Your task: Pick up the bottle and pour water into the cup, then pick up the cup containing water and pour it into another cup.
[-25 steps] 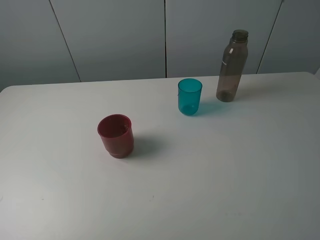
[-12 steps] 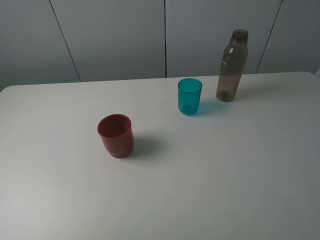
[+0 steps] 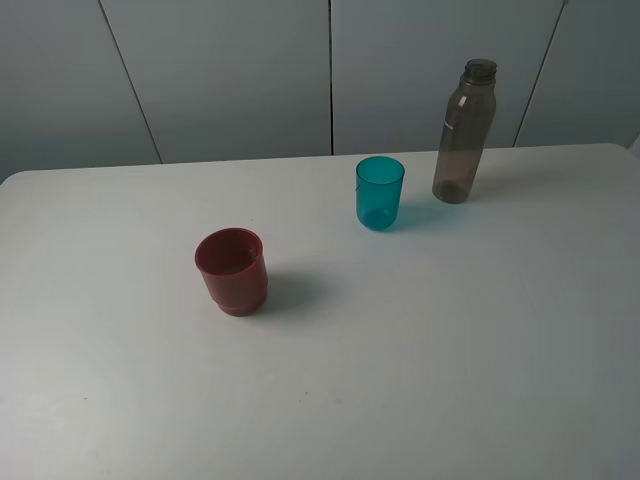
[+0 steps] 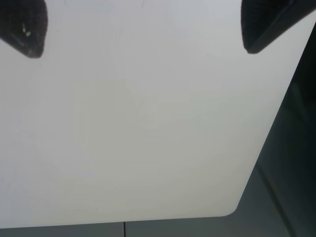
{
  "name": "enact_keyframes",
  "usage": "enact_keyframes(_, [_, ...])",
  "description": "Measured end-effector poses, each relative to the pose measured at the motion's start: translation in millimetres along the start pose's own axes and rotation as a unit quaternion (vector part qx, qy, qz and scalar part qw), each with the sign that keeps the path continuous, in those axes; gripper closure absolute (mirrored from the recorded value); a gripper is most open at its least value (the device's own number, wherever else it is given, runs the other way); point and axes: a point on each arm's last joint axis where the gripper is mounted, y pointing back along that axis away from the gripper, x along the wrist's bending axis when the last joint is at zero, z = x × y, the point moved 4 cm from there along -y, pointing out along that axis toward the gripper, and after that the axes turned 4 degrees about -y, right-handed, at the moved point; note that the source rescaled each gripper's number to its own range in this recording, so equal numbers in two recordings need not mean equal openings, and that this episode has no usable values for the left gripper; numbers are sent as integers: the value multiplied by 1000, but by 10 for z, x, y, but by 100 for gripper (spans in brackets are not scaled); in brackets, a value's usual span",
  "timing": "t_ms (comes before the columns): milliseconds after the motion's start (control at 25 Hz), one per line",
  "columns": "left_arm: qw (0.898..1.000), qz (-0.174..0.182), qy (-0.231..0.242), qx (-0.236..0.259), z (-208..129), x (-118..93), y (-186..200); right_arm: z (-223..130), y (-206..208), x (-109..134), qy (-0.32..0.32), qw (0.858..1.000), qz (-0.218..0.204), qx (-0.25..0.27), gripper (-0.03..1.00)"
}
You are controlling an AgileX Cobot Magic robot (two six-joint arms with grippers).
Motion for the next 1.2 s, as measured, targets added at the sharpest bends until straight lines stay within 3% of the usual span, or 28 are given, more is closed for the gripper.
enact_keyframes(320, [1000, 0, 0, 0, 0, 0, 0, 6, 4, -74, 11, 1000, -28, -2, -3])
enact_keyframes(560, [1000, 0, -3, 0, 0, 0, 0, 76, -70, 51, -9, 999, 20, -38, -3])
enact_keyframes(960, [1000, 0, -3, 0, 0, 0, 0, 83, -61, 90, 0, 999, 32, -44, -3])
enact_keyframes(1200, [1000, 0, -3, 0, 0, 0, 0, 91, -68, 44, -42, 997, -41, -49, -3])
